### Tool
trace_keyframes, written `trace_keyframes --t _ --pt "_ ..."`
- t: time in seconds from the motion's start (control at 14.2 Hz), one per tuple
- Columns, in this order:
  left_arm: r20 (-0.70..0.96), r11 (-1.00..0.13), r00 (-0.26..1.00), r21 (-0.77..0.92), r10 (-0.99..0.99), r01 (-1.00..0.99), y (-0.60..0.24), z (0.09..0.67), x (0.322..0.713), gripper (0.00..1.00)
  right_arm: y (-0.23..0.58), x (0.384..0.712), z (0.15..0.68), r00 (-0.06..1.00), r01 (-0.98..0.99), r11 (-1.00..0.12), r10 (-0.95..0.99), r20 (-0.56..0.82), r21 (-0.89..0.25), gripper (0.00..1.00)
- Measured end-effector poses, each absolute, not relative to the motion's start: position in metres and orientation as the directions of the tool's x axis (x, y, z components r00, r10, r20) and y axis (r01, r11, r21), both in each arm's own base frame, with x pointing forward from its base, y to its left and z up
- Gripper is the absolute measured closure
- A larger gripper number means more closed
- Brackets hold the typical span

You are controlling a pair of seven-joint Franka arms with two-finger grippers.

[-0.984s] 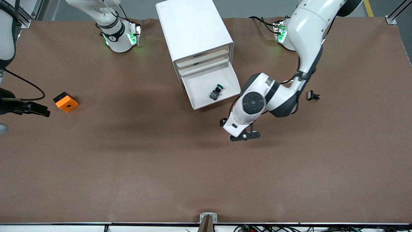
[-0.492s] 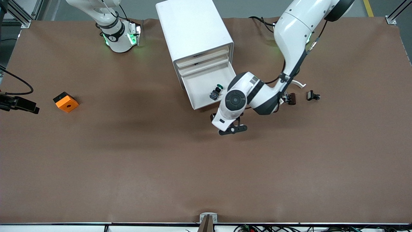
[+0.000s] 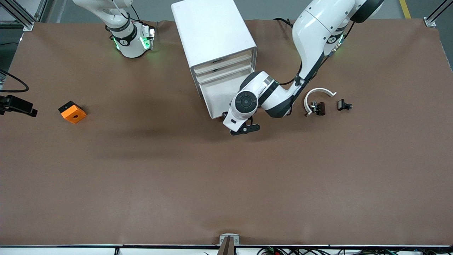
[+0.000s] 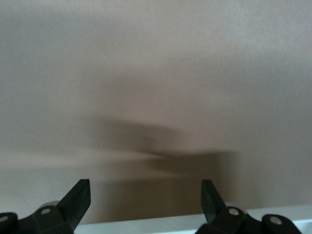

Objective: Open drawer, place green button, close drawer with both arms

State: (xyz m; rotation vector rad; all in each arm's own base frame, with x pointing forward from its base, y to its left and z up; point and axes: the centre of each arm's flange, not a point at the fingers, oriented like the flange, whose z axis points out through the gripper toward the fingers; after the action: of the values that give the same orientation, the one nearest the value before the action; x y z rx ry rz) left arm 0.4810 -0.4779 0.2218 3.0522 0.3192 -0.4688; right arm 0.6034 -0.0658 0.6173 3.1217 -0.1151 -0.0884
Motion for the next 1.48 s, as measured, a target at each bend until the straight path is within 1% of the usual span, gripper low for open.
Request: trace_keyframes --t 0.35,0.49,0.77,1.19,1.34,1.48 --pt "-0.368 -0.983 0.916 0.021 0.16 0.18 -0.501 0.224 0.444 0.0 -0.065 0.603 0.619 0.996 -0.071 -0.997 -0.072 -0.052 0.017 0.0" --pt "-0.408 -0.981 0.899 0.033 0.162 0.191 -0.508 0.224 0.431 0.0 -0.064 0.597 0.628 0.996 -0.07 -0.997 -0.07 -0.046 0.015 0.0" --pt "-0.45 -0.978 0.879 0.048 0.159 0.202 -0.517 0.227 0.417 0.0 -0.063 0.576 0.641 0.997 -0.067 -0.998 -0.067 -0.036 0.007 0.0" --pt "-0.482 -0.984 0.866 0.039 0.136 0.176 -0.524 0.22 0.393 0.0 -0.06 0.523 0.653 0.999 -0.05 -0.999 -0.05 0.0 -0.005 0.0" --pt "-0.495 -0.983 0.858 0.039 0.139 0.182 -0.525 0.219 0.389 0.0 -0.062 0.515 0.653 0.999 -0.038 -0.999 -0.038 0.003 -0.008 0.0" --pt "-0.502 -0.982 0.853 0.039 0.143 0.187 -0.526 0.218 0.388 0.0 -0.063 0.513 0.65 1.0 -0.024 -1.0 -0.024 -0.001 -0.009 0.0"
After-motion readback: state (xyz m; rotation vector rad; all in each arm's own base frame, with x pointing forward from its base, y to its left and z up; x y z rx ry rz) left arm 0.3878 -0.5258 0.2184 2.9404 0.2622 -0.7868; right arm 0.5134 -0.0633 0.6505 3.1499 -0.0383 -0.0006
